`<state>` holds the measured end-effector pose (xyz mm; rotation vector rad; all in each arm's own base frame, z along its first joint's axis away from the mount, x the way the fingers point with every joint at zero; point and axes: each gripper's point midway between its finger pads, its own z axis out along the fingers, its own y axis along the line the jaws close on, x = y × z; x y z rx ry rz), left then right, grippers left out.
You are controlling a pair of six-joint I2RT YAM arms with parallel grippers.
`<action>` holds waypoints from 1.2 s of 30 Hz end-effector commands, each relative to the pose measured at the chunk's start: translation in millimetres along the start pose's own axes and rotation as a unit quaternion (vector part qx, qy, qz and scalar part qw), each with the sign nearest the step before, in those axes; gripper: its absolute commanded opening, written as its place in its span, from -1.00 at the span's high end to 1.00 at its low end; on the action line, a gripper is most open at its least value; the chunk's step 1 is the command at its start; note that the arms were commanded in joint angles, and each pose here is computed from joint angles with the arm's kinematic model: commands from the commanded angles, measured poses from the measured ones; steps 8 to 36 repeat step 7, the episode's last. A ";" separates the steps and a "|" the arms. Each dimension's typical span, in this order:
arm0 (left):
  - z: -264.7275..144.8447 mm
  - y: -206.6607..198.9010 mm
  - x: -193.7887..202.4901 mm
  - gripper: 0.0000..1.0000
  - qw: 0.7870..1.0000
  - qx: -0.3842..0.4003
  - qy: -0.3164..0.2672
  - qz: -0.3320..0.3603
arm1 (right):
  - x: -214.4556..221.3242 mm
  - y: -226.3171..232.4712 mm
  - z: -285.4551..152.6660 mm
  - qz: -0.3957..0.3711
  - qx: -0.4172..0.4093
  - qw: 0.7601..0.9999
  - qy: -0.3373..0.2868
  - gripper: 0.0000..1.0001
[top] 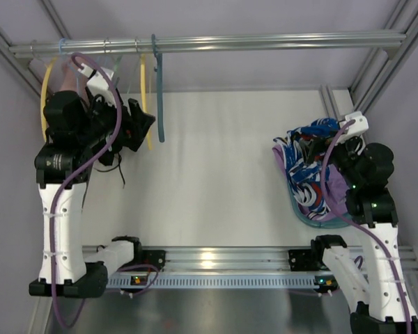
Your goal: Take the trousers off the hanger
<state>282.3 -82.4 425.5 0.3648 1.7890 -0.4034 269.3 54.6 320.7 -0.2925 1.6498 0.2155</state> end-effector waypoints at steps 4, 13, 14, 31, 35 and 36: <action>6.7 -29.9 -10.9 -0.97 0.997 0.064 -0.007 0.033 | -36.4 14.1 -15.9 -0.005 -0.030 0.998 -0.052 -0.99; 8.2 -29.2 -11.1 -0.97 0.998 0.059 -0.006 0.034 | -42.4 21.0 -20.6 -0.008 -0.046 0.997 -0.062 -0.99; 8.2 -29.2 -11.1 -0.97 0.998 0.059 -0.006 0.034 | -42.4 21.0 -20.6 -0.008 -0.046 0.997 -0.062 -0.99; 8.2 -29.2 -11.1 -0.97 0.998 0.059 -0.006 0.034 | -42.4 21.0 -20.6 -0.008 -0.046 0.997 -0.062 -0.99; 8.2 -29.2 -11.1 -0.97 0.998 0.059 -0.006 0.034 | -42.4 21.0 -20.6 -0.008 -0.046 0.997 -0.062 -0.99; 8.2 -29.2 -11.1 -0.97 0.998 0.059 -0.006 0.034 | -42.4 21.0 -20.6 -0.008 -0.046 0.997 -0.062 -0.99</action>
